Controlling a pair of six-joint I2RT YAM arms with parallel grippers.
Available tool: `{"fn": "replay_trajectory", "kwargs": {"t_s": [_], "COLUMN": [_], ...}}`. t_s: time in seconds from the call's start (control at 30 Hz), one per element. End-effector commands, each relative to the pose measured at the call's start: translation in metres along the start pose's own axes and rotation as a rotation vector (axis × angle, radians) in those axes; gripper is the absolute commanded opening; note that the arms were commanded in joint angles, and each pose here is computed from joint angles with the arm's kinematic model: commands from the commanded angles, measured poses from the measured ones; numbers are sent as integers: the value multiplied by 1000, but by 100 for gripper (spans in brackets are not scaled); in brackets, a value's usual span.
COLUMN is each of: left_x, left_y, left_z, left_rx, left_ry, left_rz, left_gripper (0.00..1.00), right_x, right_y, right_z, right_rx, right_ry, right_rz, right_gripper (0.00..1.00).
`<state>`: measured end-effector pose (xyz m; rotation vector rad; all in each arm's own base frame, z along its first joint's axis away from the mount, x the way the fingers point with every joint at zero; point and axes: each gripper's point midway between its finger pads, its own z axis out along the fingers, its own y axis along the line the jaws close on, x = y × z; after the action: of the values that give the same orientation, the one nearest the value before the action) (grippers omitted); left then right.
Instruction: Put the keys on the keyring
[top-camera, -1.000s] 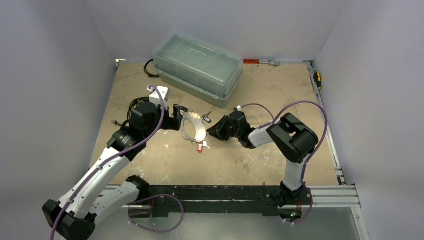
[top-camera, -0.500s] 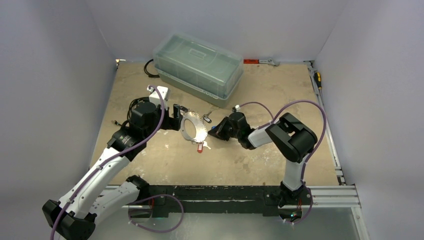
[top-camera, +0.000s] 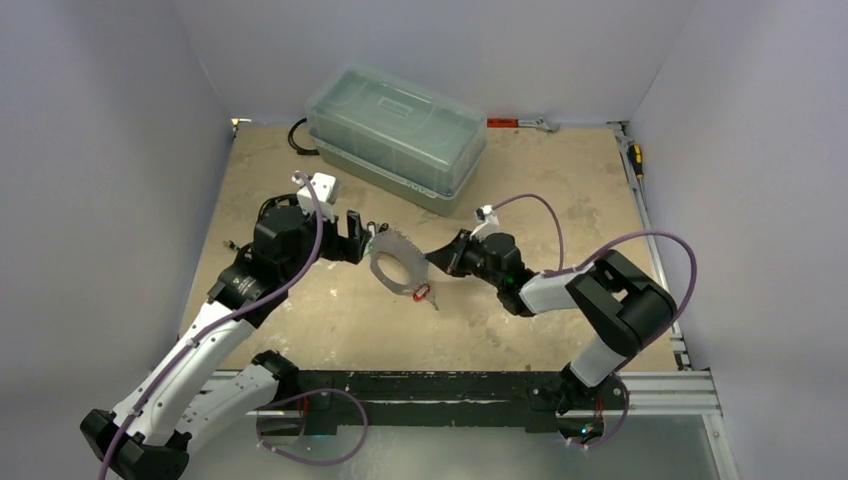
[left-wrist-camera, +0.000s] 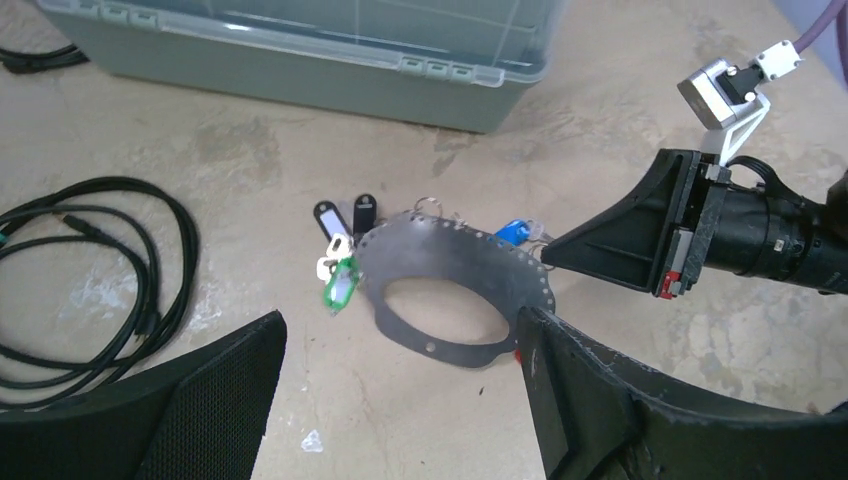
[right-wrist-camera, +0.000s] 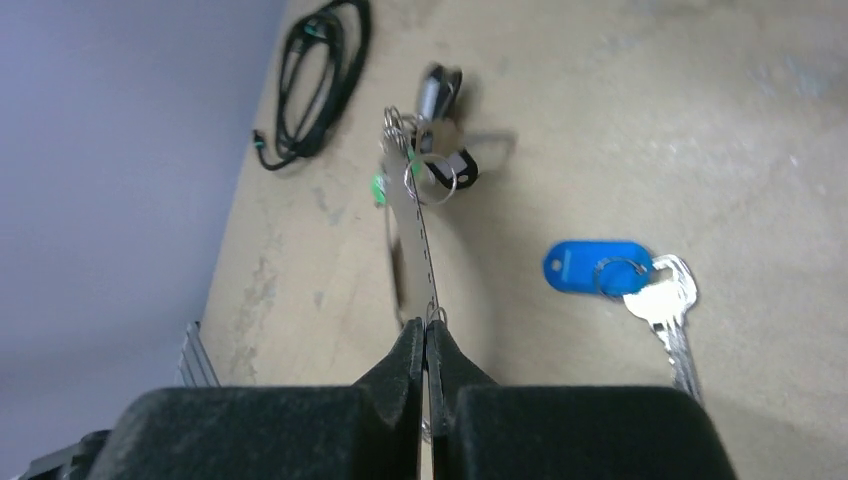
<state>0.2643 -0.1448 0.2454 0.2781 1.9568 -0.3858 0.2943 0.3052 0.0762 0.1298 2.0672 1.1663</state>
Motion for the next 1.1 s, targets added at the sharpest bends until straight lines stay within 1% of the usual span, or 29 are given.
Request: {"fn": "replay_trajectory", "kwargs": {"t_s": [0.0,0.23,0.4,0.47,0.6,0.63,0.7,0.77,0.93,1.0,1.07], "left_x": [-38,-73,-96,-102,-105,-109,-104,-106,-96,-93,-93], "left_y": [-23,-45,-65,-75,-97,-103,-111,-118,-128,-128,-128], "left_z": [-14,-36,-55,-62,-73,-76,-76,-77,-71,-70,-73], "left_rx": [130,248,366,428,565,603,663,714,798,795,790], "left_ry": [-136,-263,-372,-408,-454,-487,-493,-513,-506,-504,-504], "left_rz": [11,25,66,99,135,134,119,68,-44,-16,50], "left_gripper": [84,84,87,87,88,87,86,85,82,80,80], "right_x": [-40,-66,-79,-78,-80,-82,-86,-90,-100,-96,-93], "right_y": [49,96,137,153,179,185,195,204,217,223,228], "right_z": [-16,-51,-88,-104,-134,-141,-154,-164,-182,-186,-189], "right_rx": [-178,-309,-450,-525,-646,-665,-705,-736,-793,-834,-860], "right_ry": [-147,-251,-327,-341,-377,-393,-418,-445,-496,-472,-457], "right_rz": [-220,-391,-490,-519,-520,-526,-527,-515,-450,-437,-443], "right_gripper": [0,0,0,0,0,0,0,0,0,0,0]}}
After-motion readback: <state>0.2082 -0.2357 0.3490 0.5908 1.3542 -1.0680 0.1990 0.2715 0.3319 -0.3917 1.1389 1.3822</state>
